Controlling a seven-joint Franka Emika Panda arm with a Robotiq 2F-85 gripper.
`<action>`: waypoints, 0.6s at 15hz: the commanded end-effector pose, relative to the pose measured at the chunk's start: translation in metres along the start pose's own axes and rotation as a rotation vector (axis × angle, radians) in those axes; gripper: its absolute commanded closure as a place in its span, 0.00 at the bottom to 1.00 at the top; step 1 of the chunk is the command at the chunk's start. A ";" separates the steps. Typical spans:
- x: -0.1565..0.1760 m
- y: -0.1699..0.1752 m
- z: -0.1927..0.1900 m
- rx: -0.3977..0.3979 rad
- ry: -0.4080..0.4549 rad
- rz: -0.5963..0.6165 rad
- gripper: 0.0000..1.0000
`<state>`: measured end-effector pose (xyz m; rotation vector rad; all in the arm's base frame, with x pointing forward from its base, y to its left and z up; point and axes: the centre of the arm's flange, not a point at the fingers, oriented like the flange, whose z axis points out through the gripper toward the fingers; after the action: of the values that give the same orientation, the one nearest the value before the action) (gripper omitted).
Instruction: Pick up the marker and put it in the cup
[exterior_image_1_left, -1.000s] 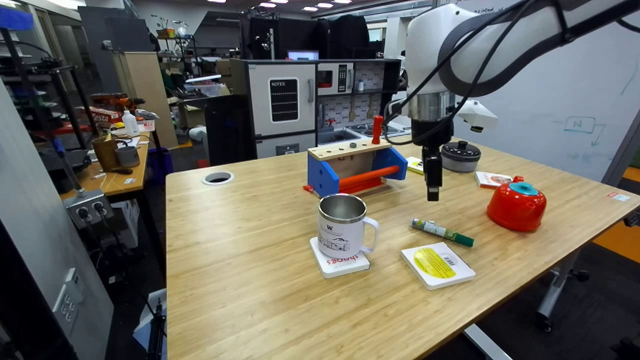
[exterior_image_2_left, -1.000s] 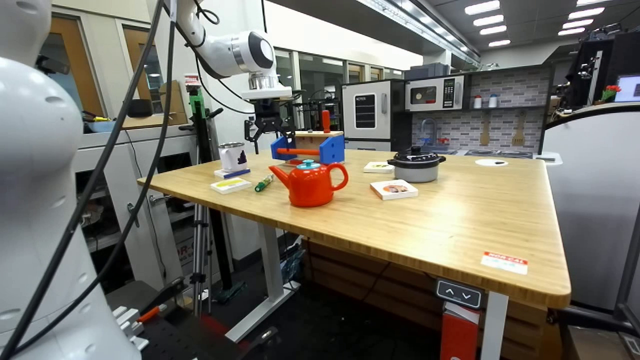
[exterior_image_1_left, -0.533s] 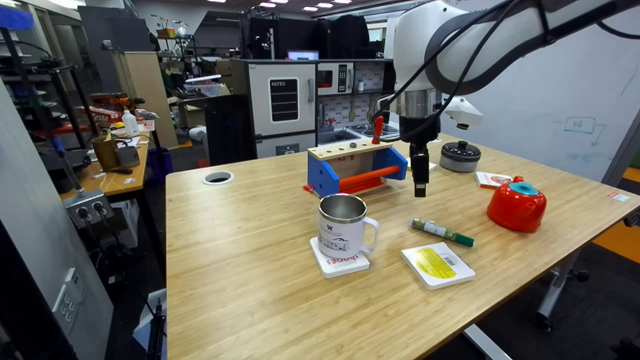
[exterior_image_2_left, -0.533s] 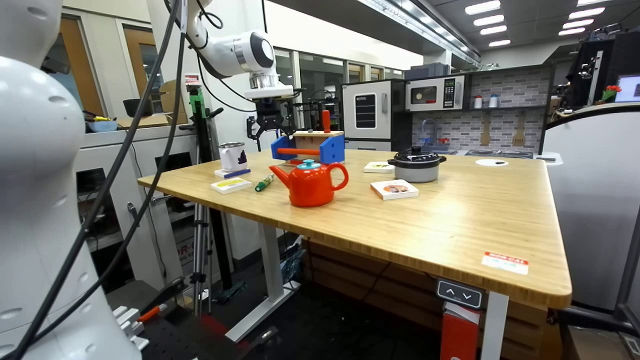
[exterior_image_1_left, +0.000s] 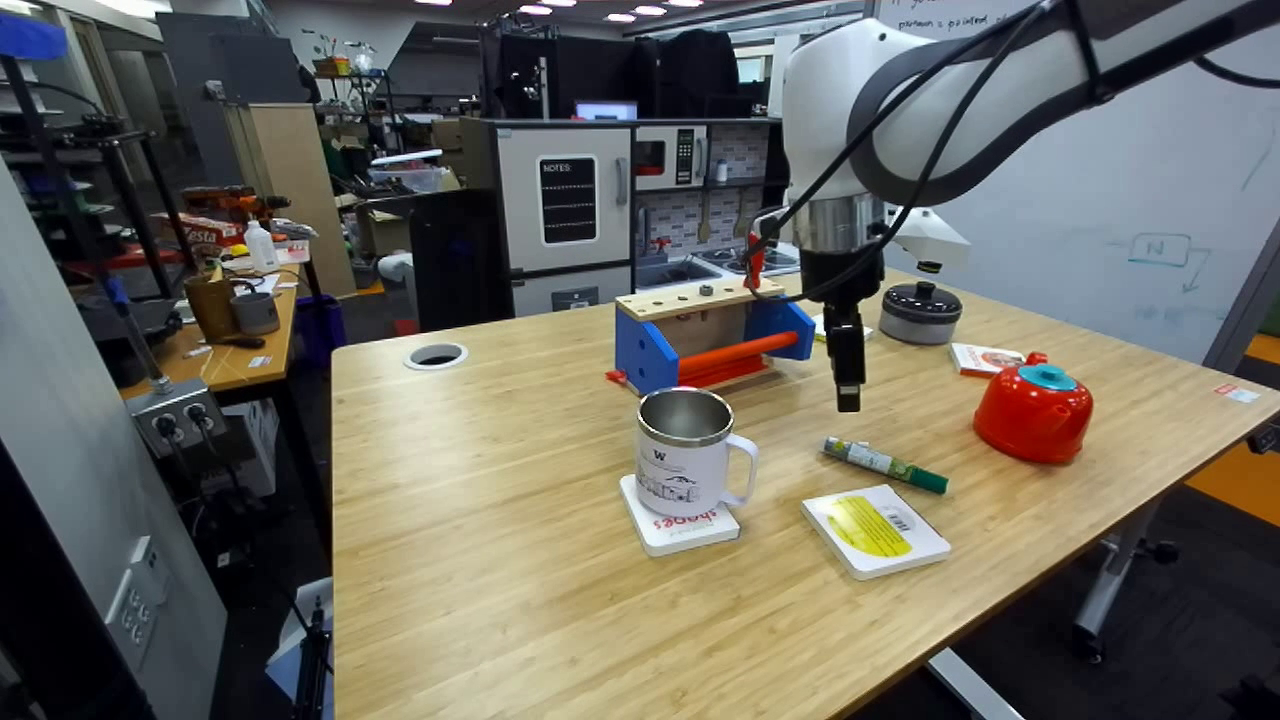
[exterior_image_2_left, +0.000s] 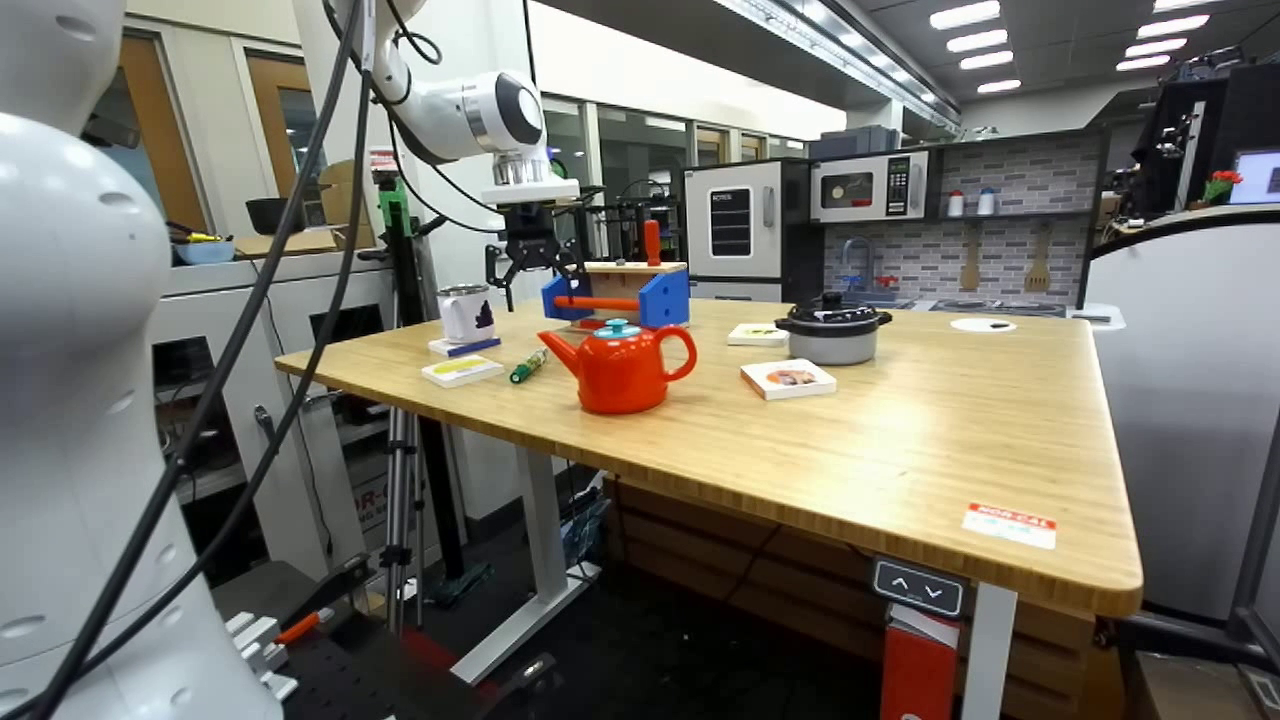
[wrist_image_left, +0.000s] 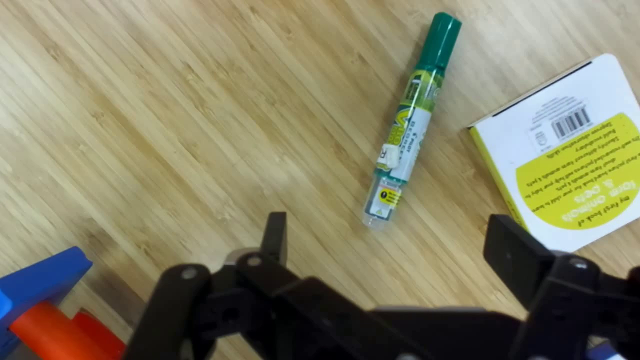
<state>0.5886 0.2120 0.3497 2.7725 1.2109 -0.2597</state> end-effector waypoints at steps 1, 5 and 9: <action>-0.001 -0.004 0.011 0.009 -0.021 -0.002 0.00; 0.006 -0.005 0.030 0.029 -0.044 -0.009 0.00; 0.011 -0.009 0.045 0.046 -0.064 -0.022 0.00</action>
<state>0.5819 0.2150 0.3064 2.7664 1.2316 -0.3716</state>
